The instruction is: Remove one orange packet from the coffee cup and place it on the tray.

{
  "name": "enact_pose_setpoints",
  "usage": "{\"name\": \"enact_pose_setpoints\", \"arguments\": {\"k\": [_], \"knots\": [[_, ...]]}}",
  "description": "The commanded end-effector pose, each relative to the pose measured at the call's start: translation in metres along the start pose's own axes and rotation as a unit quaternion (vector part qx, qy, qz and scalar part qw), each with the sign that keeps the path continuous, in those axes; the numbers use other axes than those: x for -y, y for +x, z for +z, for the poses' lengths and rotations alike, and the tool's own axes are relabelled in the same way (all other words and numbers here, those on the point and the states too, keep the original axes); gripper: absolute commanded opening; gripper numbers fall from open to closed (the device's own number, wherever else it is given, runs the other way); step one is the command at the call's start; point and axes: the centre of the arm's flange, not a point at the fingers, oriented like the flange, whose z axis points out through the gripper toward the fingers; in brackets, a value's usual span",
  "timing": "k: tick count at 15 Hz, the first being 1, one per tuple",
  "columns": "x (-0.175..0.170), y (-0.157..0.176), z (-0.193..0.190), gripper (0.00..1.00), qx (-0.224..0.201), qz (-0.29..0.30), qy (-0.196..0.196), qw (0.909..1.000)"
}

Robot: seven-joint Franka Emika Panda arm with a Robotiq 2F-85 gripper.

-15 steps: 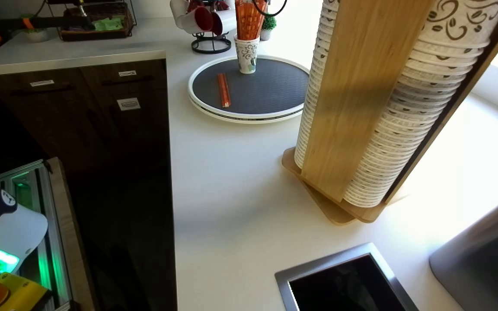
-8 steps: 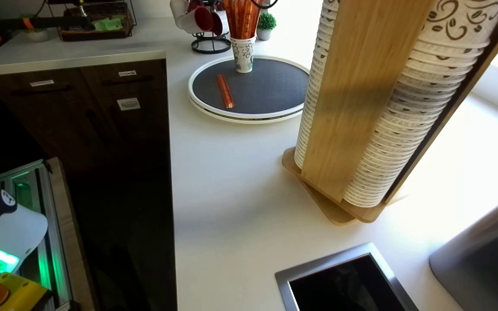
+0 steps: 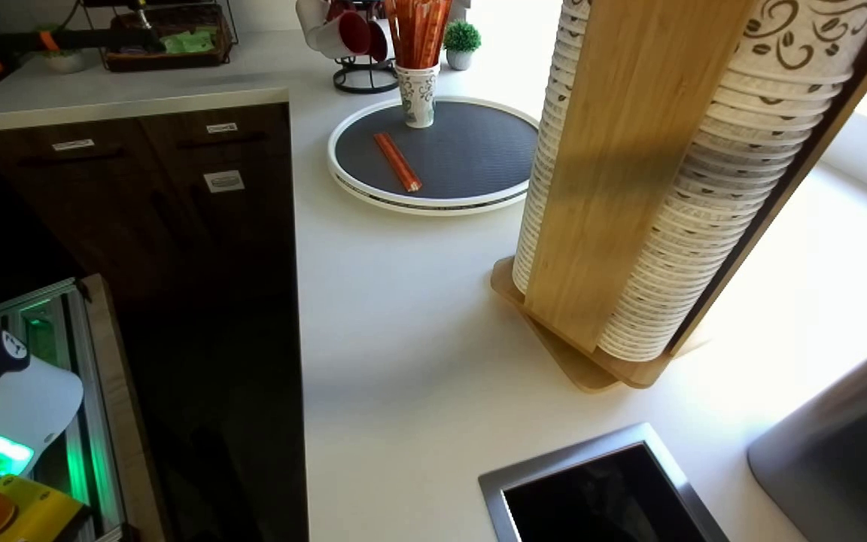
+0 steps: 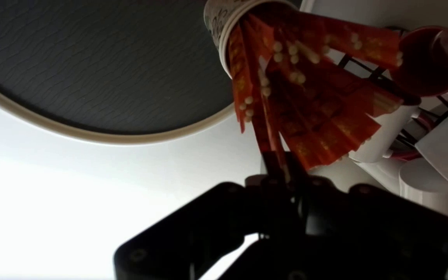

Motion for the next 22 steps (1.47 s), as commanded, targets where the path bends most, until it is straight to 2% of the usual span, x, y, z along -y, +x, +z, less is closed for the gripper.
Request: {"name": "enact_pose_setpoints", "arguments": {"k": [1,11,18,22], "knots": [[0.005,0.013,-0.010,0.02,0.010,0.004,-0.009,0.9999],[0.023,0.017,-0.064,0.02,0.006,0.008,-0.002,0.9999],[0.030,0.017,-0.123,0.02,-0.021,0.028,0.009,0.9993],[0.025,0.015,-0.151,0.02,-0.054,0.046,0.041,0.9966]]}}
